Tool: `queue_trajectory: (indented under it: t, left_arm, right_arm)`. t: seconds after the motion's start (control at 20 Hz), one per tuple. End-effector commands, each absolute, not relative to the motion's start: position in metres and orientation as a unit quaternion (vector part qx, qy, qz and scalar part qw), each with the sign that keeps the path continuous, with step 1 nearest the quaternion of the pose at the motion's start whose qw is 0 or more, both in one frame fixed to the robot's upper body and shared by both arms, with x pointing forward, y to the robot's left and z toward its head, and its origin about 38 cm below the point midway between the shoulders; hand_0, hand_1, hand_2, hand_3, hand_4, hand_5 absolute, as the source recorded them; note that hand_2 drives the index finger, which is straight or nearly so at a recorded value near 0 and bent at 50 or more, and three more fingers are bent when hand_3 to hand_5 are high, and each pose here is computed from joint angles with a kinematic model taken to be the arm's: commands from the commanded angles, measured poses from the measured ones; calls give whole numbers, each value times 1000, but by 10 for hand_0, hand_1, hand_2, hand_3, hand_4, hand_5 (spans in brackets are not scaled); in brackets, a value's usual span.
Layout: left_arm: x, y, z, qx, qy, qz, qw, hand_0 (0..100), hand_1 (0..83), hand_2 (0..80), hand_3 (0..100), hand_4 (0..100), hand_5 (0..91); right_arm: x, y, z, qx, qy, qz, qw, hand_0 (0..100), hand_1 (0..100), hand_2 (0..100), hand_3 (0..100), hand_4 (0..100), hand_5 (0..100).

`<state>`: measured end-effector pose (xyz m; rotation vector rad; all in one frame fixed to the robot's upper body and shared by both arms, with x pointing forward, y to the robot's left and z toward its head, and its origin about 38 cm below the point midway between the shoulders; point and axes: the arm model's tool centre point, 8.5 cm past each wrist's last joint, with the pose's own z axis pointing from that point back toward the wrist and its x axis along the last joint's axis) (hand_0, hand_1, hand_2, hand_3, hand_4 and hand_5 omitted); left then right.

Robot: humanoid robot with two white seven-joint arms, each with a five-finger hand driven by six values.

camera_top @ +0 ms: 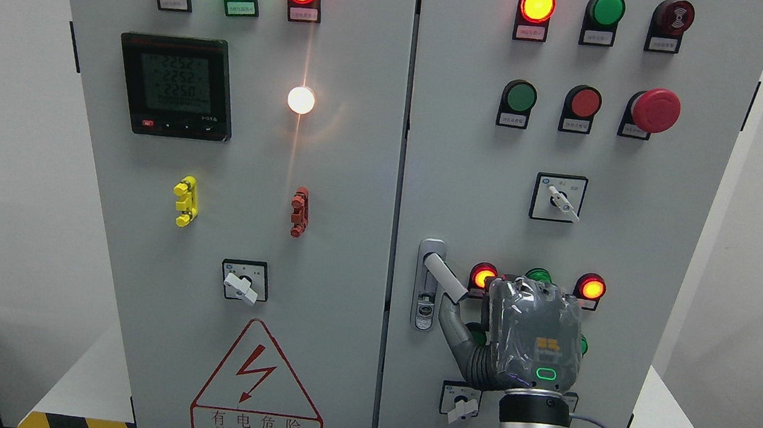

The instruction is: Release door handle

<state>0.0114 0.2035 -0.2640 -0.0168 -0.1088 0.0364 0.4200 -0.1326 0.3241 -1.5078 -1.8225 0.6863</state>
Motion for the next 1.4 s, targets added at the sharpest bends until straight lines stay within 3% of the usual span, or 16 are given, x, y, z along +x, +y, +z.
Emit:
queue_trajectory:
  t: [0.0,1.35]
  left_arm:
    - [18,205,-263,-7,-53,17,998,120,556,0,0,0,0]
    - [18,205,-263,-7,-53,17,998,120,556,0,0,0,0]
  right_arm:
    - [420,-137,325,-580,-696,259,335,458,368,946,1000,1000,1000]
    - [420,-141,330,-583,-696,253,332,470,362,944,1000,1000,1000]
